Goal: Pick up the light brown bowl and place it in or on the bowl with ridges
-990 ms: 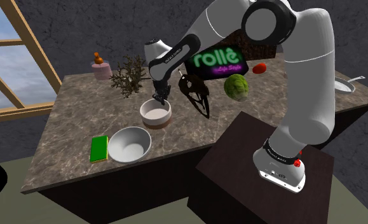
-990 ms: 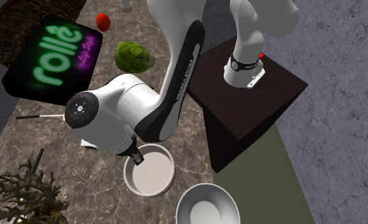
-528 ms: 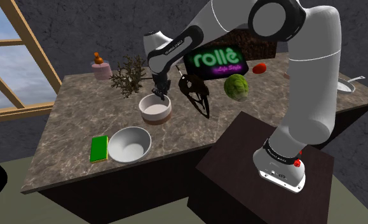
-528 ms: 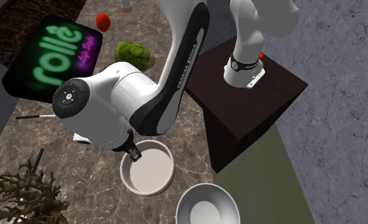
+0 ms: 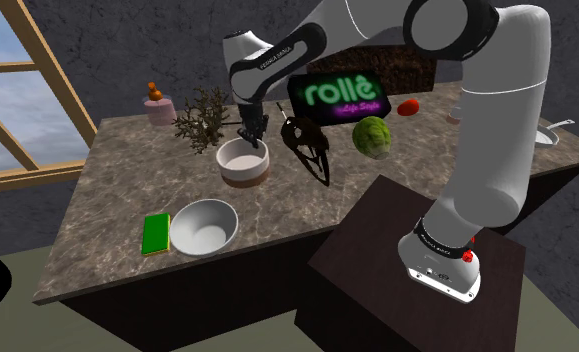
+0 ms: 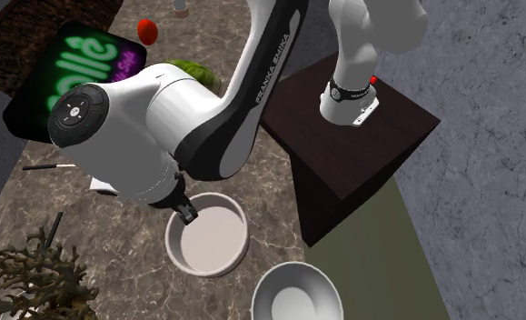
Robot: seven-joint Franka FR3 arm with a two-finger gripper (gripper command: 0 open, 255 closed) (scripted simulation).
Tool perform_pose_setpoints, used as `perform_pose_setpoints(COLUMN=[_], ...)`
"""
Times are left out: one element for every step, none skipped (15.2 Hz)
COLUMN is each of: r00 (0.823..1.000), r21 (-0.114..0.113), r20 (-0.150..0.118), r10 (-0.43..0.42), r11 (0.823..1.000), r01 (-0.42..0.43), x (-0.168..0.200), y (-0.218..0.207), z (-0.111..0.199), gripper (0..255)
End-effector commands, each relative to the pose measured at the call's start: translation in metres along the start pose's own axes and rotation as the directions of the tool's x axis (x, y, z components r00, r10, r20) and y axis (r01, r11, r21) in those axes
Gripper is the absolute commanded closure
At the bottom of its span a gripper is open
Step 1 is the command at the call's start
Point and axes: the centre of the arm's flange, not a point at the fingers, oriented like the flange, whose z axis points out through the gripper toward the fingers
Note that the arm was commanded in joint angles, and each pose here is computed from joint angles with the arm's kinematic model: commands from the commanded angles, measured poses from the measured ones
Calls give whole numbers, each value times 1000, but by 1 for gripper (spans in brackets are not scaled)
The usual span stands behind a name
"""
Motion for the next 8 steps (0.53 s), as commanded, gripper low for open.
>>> perform_pose_setpoints(r00=[1000,1000,1000,1000,1000,1000,1000,1000], r21=[0,0,0,0,0,0,0,0], r20=[0,0,0,0,0,0,0,0], r10=[0,0,0,0,0,0,0,0], r11=[1000,1000,1000,1000,1000,1000,1000,1000], r01=[0,0,0,0,0,0,0,0], x=[-1,-2,-2,-3,-4,-4,-5,-5], y=[1,1,2,2,2,3,3,3], z=[-12,-17,-22,-27,-33,-38,-43,-48], gripper=[255,255,255,255,255,255,255,255])
